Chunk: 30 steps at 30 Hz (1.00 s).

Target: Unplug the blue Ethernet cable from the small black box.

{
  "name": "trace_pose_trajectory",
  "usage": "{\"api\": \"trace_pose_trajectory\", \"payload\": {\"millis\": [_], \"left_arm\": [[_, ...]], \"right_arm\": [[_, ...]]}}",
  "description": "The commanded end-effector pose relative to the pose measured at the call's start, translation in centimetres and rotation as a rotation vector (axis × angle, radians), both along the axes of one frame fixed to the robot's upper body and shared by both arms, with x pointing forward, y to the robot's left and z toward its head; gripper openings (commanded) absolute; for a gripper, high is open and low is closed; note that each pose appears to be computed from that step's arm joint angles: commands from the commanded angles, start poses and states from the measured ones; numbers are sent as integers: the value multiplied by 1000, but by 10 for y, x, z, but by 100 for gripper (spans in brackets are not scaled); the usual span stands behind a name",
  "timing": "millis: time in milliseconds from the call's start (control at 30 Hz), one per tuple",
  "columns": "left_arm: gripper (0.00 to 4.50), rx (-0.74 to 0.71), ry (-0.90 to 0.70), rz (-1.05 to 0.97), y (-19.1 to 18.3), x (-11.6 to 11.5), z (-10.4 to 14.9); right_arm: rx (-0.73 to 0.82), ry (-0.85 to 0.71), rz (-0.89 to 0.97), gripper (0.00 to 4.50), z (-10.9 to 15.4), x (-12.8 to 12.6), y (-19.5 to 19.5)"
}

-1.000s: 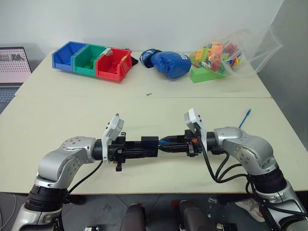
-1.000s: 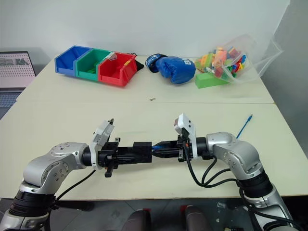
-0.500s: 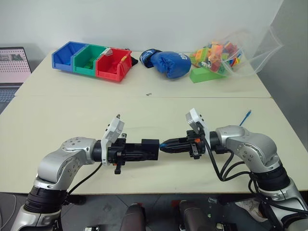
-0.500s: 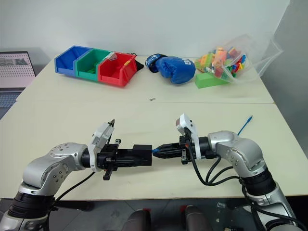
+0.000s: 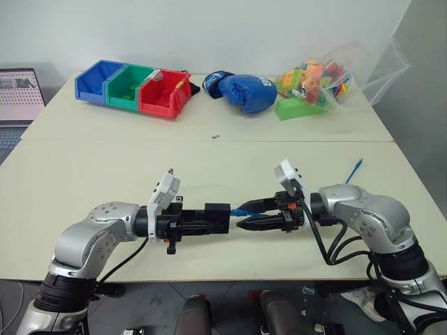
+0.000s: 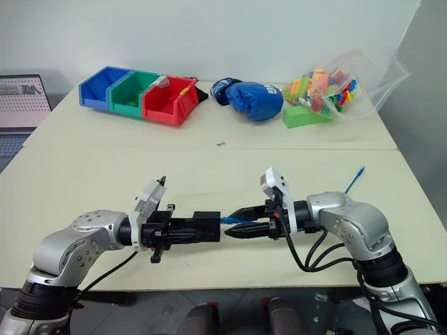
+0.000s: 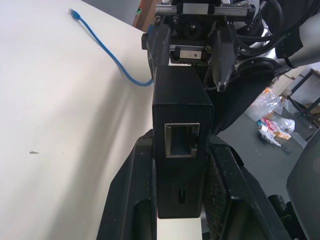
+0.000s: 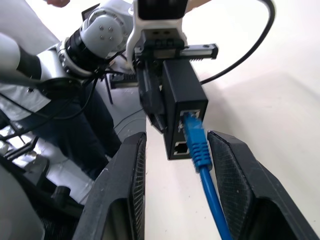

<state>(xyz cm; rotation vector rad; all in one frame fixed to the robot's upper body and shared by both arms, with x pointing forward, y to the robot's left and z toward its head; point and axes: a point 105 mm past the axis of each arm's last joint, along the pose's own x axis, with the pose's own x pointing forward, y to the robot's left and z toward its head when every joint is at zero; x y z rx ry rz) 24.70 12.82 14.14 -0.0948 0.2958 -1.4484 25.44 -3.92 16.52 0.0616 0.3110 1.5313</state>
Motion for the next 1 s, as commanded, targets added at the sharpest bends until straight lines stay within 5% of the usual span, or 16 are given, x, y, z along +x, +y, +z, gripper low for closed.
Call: {"api": "trace_pose_trajectory", "payload": {"millis": [33, 767, 1000], "left_arm": [[79, -15, -20, -17, -2, -2, 4], [79, -25, -21, -19, -1, -3, 0], [79, -31, -22, -17, -3, -2, 2]], "right_arm": [[69, 21, -25, 205, 8, 1, 0], [41, 15, -12, 205, 2, 0, 6], [13, -2, 0, 74, 0, -1, 6]]}}
